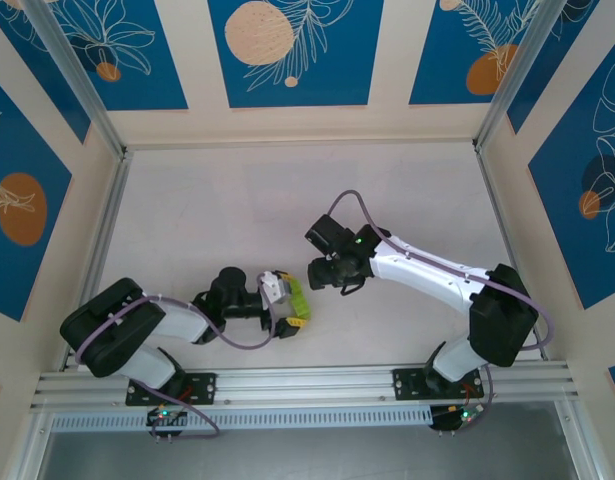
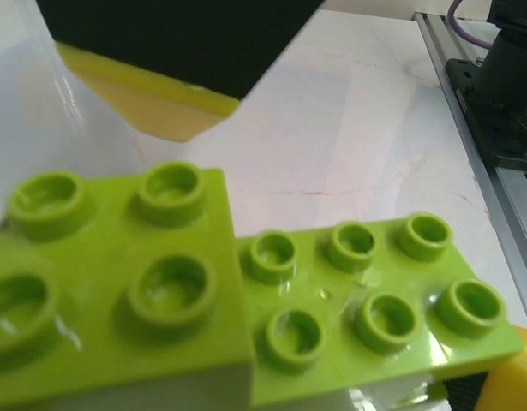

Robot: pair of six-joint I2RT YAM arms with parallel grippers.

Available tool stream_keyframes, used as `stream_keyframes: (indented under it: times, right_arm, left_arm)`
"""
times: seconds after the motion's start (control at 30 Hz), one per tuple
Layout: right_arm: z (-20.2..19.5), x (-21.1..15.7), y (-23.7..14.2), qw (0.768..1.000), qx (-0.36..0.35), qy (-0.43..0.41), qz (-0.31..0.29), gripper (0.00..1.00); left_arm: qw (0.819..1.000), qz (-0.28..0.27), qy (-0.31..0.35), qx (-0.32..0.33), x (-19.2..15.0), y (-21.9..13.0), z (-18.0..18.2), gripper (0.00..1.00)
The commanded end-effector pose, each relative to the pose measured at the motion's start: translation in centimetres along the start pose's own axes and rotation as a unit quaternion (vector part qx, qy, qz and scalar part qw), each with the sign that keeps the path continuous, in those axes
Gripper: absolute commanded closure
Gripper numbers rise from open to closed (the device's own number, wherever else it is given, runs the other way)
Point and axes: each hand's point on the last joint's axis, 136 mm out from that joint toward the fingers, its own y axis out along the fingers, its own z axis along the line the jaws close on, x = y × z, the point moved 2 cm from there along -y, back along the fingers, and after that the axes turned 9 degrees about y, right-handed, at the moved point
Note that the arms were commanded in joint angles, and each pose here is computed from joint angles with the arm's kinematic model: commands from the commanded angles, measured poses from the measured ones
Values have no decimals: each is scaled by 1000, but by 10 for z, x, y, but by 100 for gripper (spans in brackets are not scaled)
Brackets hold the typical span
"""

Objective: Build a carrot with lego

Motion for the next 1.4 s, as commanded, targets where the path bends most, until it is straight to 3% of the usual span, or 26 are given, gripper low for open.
stream_keyframes:
  times: [0.0,0.63,1.37]
  right_arm:
    - [4,6,-2,1000,10,1,-1,31]
    - [39,33,16,999,41,-16,2,31]
    - [71,19,11,992,113,-45,31,31]
  left_arm:
    - [1000,-19,-1,-19,5,-5,-8,1]
    - [1000,-19,2,-24,4,-5,-10,1]
    - [1000,-14,2,-17,3,-4,-6,1]
